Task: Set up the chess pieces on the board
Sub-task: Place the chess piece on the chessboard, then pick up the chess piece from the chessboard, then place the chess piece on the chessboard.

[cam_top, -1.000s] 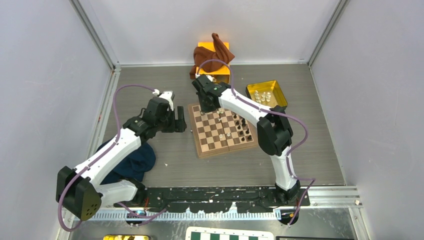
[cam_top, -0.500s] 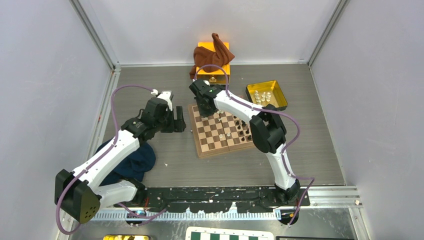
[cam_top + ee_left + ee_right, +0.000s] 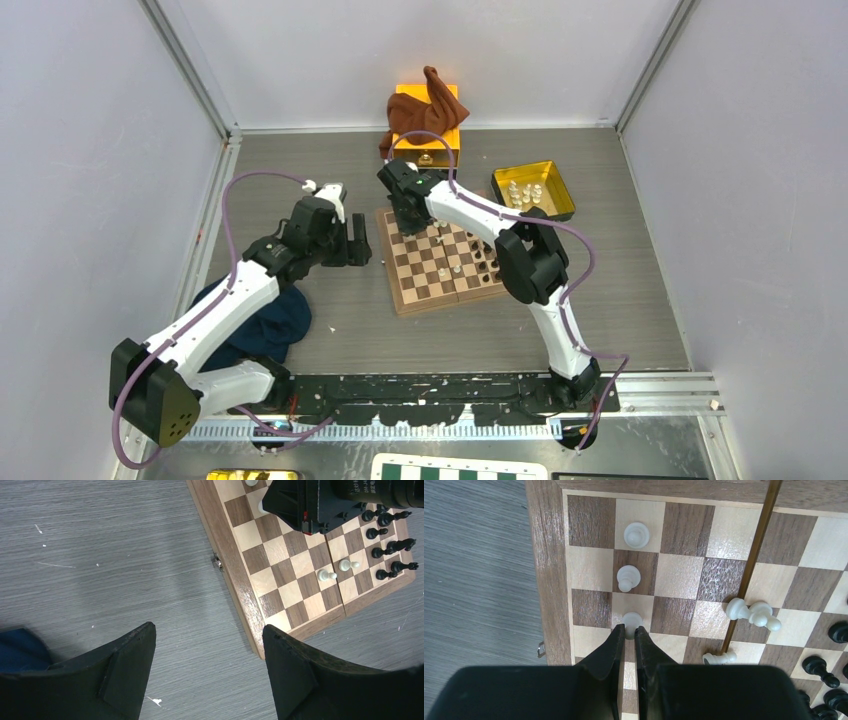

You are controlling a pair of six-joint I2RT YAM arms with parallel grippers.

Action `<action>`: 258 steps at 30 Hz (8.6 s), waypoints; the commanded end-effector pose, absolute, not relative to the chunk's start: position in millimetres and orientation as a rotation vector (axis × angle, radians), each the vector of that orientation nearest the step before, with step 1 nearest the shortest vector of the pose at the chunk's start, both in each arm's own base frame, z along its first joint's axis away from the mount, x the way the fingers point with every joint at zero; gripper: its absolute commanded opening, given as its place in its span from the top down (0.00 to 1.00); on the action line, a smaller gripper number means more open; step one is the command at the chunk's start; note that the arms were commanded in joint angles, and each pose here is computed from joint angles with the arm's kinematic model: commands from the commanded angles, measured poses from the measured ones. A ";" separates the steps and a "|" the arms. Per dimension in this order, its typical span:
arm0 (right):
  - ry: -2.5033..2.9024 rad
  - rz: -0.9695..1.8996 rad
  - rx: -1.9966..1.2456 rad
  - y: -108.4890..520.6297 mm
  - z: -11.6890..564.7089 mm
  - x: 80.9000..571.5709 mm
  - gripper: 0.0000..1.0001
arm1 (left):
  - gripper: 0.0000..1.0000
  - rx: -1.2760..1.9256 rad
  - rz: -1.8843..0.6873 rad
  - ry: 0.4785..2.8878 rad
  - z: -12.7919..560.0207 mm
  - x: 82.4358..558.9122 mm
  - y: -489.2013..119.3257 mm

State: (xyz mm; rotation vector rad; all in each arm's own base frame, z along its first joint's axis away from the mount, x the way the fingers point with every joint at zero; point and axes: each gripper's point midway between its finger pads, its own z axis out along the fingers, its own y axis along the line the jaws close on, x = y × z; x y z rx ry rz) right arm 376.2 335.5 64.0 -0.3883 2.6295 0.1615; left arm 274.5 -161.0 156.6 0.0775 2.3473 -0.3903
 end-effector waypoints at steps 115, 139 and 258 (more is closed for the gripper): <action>2.561 0.138 -0.214 264.7 86.3 429.2 0.66 | 0.21 0.092 -0.380 2.349 154.8 286.1 -165.1; 2.595 0.145 -0.241 265.0 78.6 426.2 0.73 | 0.22 0.090 -0.374 2.351 153.0 285.9 -164.1; 2.526 0.039 -0.603 339.7 80.6 358.4 0.99 | 0.22 0.067 -0.380 2.330 152.1 276.7 -155.4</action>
